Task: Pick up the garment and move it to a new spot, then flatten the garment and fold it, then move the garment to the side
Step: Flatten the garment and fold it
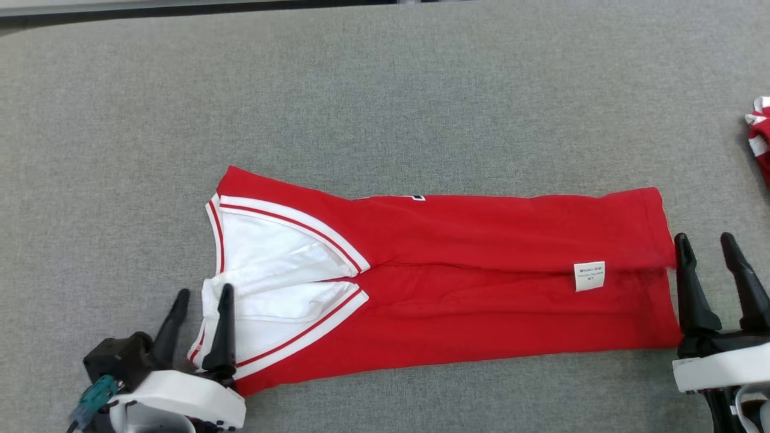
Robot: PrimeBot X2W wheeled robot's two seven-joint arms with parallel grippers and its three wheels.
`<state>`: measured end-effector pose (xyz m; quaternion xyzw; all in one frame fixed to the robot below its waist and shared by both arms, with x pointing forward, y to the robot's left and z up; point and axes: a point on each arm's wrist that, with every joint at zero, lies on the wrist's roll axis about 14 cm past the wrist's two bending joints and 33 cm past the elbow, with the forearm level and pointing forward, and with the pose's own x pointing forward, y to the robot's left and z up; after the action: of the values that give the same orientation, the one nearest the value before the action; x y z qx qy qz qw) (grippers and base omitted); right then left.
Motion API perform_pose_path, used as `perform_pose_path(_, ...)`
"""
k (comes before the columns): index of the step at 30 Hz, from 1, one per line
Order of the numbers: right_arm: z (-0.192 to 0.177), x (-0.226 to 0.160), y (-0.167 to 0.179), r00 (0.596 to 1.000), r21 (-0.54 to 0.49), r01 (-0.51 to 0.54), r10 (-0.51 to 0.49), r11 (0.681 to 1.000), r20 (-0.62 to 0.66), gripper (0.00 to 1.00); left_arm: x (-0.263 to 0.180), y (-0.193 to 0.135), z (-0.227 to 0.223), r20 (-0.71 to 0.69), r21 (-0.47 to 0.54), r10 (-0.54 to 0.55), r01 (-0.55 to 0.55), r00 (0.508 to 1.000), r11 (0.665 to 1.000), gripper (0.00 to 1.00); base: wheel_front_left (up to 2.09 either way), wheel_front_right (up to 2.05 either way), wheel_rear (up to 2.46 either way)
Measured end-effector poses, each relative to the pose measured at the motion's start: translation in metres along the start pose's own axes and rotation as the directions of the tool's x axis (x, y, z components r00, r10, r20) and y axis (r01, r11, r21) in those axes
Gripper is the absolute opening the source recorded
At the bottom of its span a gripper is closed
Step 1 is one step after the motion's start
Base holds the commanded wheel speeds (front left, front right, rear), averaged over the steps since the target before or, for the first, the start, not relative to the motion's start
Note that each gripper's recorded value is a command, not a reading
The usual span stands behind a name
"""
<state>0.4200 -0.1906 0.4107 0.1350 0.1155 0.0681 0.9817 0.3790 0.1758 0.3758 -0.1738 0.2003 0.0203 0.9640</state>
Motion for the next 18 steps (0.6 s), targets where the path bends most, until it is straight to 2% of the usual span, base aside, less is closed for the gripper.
perform_pose_path(3, 0.020, -0.004, 0.005, 0.997, -0.075, -0.004, 0.010, 0.997, 0.074, 1.00, -0.005, 0.002, 0.019, 0.090, 0.064, 0.004, -0.010, 0.996, 0.998, 1.00, 0.00, 0.00, 0.00)
perform_pose_path(5, 0.041, -0.009, 0.017, 0.989, -0.129, -0.011, 0.030, 0.992, 0.146, 1.00, -0.008, -0.007, 0.044, 0.195, 0.109, -0.026, 0.004, 0.981, 0.994, 1.00, 0.00, 0.00, 0.00)
perform_pose_path(9, 0.056, -0.018, 0.028, 0.982, -0.179, -0.014, 0.047, 0.984, 0.183, 1.00, -0.015, -0.021, 0.071, 0.293, 0.153, -0.065, 0.020, 0.954, 0.988, 1.00, 0.00, 0.00, 0.00)
perform_pose_path(13, 0.061, -0.033, 0.037, 0.981, -0.194, -0.014, 0.051, 0.981, 0.187, 1.00, -0.025, -0.032, 0.088, 0.353, 0.178, -0.093, 0.031, 0.931, 0.984, 1.00, 0.00, 0.00, 0.00)
perform_pose_path(18, 0.061, -0.050, 0.044, 0.983, -0.185, -0.016, 0.050, 0.983, 0.179, 1.00, -0.038, -0.040, 0.087, 0.355, 0.200, -0.117, 0.047, 0.928, 0.979, 1.00, 0.00, 0.00, 0.00)
